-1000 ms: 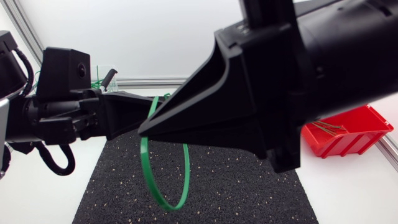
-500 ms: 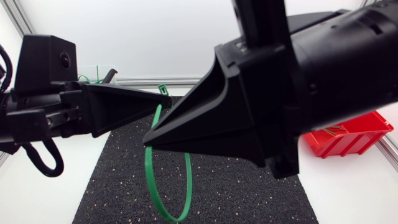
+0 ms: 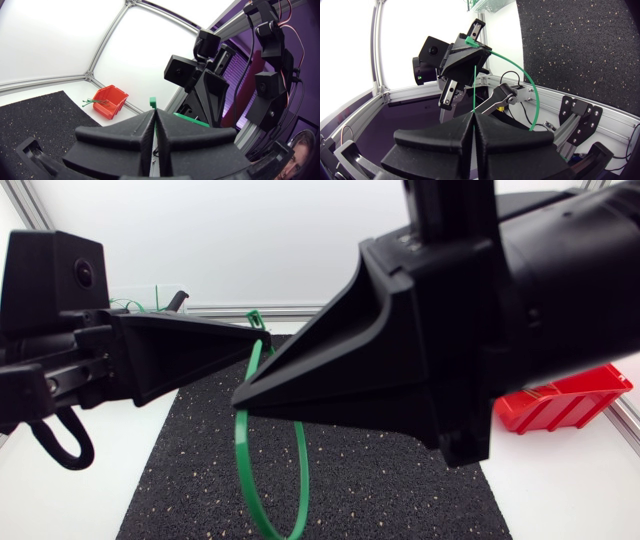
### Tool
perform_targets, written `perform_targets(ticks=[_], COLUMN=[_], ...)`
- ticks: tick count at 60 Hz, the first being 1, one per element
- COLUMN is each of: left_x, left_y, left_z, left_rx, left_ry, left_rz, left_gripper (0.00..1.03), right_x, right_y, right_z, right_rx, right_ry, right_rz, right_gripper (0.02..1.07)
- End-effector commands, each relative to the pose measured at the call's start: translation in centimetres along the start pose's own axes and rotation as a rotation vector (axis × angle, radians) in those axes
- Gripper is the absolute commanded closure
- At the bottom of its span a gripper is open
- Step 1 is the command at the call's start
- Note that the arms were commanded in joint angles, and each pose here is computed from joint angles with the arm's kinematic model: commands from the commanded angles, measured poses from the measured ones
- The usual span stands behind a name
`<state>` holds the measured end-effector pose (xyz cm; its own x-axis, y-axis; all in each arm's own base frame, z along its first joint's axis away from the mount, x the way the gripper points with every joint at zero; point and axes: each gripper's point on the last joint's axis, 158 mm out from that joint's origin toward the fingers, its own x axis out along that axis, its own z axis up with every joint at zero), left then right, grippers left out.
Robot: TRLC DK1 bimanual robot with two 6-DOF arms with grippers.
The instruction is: Take a green cable tie from the red box, thread the tail through the head to close it, then place it in the transparent bin on the left.
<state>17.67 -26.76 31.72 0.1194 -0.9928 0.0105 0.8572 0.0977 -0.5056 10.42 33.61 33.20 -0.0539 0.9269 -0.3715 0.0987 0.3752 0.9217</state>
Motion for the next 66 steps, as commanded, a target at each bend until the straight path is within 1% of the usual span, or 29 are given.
perform_targets(ticks=[1, 12, 36, 66], left_x=[-0.1, 0.0, 0.1, -0.3], left_y=[-0.1, 0.0, -0.1, -0.7], left_z=[-0.8, -1.0, -1.2, -1.3], left_rx=[-0.002, 0.002, 0.02, 0.033], left_ry=[0.007, 0.008, 0.011, 0.003], left_rz=[-0.004, -0.001, -0.003, -0.009], left_gripper=[1.0, 1.0, 1.0, 1.0], right_x=[0.1, 0.2, 1.2, 1.0], right_y=[0.2, 0.4, -0.6, -0.6], right_z=[-0.4, -0.2, 1.1, 2.2], right_rx=[0.013, 0.007, 0.021, 0.017], right_ry=[0.013, 0.009, -0.001, -0.027], right_rz=[0.013, 0.022, 0.013, 0.027], right_gripper=[1.02, 1.02, 1.02, 1.02])
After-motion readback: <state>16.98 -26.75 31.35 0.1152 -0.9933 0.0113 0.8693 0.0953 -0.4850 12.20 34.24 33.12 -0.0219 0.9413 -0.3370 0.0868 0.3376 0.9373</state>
